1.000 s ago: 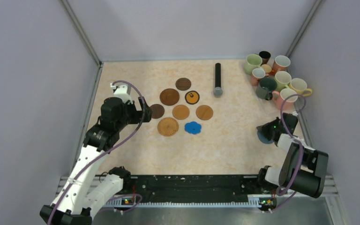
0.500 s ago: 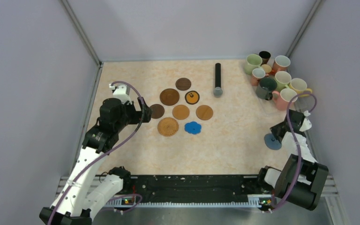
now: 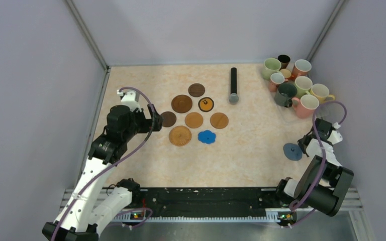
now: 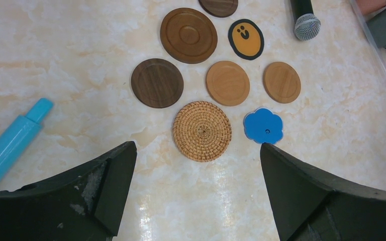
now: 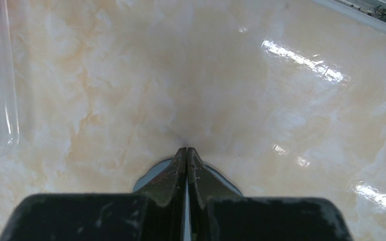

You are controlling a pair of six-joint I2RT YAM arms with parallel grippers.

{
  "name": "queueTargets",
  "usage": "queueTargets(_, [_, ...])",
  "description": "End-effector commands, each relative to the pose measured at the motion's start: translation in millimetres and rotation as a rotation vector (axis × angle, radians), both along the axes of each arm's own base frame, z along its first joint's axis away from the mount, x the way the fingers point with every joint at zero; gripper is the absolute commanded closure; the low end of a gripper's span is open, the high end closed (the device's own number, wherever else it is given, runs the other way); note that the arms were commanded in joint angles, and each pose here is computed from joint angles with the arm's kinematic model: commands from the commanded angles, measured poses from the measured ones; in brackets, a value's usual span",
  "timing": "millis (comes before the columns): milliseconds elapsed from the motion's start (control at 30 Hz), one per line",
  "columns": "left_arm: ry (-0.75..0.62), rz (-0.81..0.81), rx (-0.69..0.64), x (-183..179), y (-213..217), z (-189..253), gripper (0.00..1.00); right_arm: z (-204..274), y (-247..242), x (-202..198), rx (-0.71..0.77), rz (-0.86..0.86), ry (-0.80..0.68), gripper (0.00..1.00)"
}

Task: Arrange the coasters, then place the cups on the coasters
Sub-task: Move the coaster to the center of the board.

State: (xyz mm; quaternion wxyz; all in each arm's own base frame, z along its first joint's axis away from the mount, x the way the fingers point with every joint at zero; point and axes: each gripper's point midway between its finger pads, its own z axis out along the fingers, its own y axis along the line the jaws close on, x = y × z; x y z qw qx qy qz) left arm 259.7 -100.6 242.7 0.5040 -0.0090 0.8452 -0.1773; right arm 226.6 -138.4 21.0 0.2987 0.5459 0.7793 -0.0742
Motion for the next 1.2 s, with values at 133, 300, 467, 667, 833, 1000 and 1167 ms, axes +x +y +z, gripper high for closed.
queueTargets(133, [-0.033,-0.002,0.0,2.8,-0.4,5.9,0.01,-3.0,-11.4,3.8,-0.019,-0.018,0.021,1.0])
queueTargets(300, [-0.031,0.001,0.001,3.7,-0.3,5.1,0.01,-5.2,1.8,8.0,0.035,0.037,0.001,1.0])
queueTargets(467, [-0.032,0.013,0.005,5.8,1.3,5.5,0.01,-6.3,25.5,5.3,0.121,0.087,-0.039,1.0])
queueTargets(667, [-0.027,0.015,0.004,7.6,0.8,4.0,0.01,-6.2,63.4,2.6,0.27,0.131,-0.105,1.0])
queueTargets(833, [-0.027,-0.013,-0.009,5.4,-4.2,5.4,0.01,-5.1,115.4,9.2,0.357,0.242,-0.147,1.0])
queueTargets(1000, [-0.035,-0.002,-0.005,4.7,-1.6,6.9,0.01,9.9,127.4,20.8,0.34,0.29,-0.194,1.0])
queueTargets(1167, [-0.039,0.002,-0.003,3.1,0.0,7.2,0.01,32.9,92.3,17.2,0.18,0.196,-0.122,1.0])
